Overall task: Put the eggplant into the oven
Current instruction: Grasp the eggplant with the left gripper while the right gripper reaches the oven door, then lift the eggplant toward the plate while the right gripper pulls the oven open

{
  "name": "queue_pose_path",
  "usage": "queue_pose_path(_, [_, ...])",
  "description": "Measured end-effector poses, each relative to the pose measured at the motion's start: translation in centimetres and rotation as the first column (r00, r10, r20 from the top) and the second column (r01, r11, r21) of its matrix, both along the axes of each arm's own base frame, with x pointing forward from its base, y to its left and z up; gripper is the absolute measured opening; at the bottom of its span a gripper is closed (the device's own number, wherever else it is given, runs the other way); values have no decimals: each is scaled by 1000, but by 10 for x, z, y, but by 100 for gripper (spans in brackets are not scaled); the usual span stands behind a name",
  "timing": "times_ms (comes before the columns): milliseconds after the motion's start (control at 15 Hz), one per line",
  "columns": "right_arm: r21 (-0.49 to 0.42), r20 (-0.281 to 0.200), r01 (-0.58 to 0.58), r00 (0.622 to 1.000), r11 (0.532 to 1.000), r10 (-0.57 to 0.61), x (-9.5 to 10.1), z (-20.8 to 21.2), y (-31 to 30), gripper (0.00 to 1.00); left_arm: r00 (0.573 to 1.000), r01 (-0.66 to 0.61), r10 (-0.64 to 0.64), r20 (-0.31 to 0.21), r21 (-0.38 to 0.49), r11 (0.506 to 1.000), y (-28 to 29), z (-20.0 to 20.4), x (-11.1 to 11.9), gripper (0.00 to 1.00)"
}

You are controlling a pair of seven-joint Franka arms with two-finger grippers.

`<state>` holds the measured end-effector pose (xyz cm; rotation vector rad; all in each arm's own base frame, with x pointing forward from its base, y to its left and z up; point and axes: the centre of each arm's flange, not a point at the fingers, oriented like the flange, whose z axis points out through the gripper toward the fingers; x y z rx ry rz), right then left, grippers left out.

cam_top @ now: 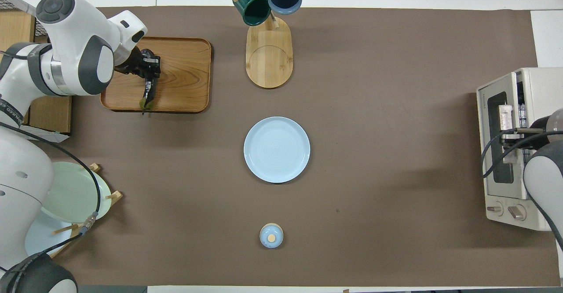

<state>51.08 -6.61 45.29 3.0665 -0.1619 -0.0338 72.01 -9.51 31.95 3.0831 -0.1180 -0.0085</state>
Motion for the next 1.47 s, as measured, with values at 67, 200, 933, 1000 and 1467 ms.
queue_pose_path(67, [6,7,-13,1000,1000,13,3,-7,9,1,1000,0,0,0,-1,1000,0,3,0,32])
queue_pose_path(200, [22,6,-29,1000,999,29,8,-23,27,1,1000,-14,14,3,-24,1000,-4,22,1,32])
queue_pose_path(933, [62,66,-26,998,998,22,22,-98,67,1,986,-139,135,-102,-35,990,-199,151,-125,32])
queue_pose_path(1000, [71,64,-18,998,997,14,23,-104,68,1,985,-139,135,-106,-30,990,-222,148,-139,32])
queue_pose_path(1467, [118,32,40,999,992,-44,29,-157,67,1,988,-139,136,-67,-43,989,-305,74,-220,32])
